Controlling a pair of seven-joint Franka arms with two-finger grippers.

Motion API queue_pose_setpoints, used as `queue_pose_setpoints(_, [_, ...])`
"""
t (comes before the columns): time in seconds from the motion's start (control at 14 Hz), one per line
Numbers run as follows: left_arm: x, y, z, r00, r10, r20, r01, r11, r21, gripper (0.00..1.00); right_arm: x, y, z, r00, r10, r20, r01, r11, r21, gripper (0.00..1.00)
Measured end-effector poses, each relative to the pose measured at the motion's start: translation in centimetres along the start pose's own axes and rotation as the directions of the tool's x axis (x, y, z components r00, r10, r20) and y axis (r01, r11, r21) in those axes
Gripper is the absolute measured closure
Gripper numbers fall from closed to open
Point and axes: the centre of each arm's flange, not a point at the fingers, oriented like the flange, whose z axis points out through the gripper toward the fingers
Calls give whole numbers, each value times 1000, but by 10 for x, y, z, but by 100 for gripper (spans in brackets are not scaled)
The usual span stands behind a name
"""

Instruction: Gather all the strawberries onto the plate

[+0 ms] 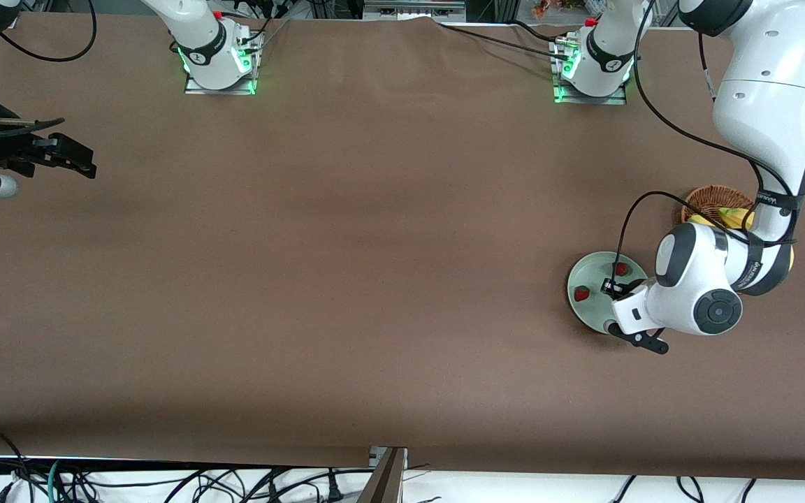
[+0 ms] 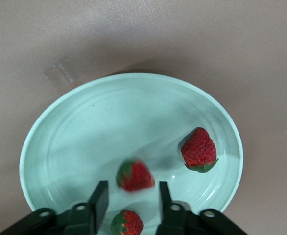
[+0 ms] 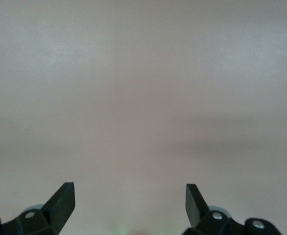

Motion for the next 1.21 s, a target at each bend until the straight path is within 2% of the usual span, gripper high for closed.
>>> queue_pose_setpoints(0.21, [2,3,-18,999,6,-35,-6,1000,5,17,0,0,0,1000,0,0,0,1000,0,0])
queue_pose_setpoints(0.36, [-2,16,-60,997,19,-70,-17,1000,20,0,0,0,0,1000,0,0,0,1000,0,0])
queue_pose_setpoints(0.64, [-50,77,-187,991,-86,-99,92,994,65,0,0,0,0,1000,0,-1,0,1000,0,0])
queue_pose_setpoints(0.86, [-123,132,-289,985,-115,-125,132,982,135,0,0,-1,-1,1000,-2,-3,2,1000,0,0])
queue_pose_setpoints(1.0, [-183,161,-348,970,-160,-181,190,968,164,0,0,-3,-4,1000,-6,-9,6,1000,0,0])
queue_pose_setpoints(1.07, [-205,169,-363,961,-197,-193,231,957,173,0,0,-5,-5,1000,-9,-12,9,1000,0,0])
queue_pose_setpoints(1.21, [-216,168,-363,946,-266,-185,297,939,172,0,0,-6,-7,1000,-12,-16,12,1000,0,0])
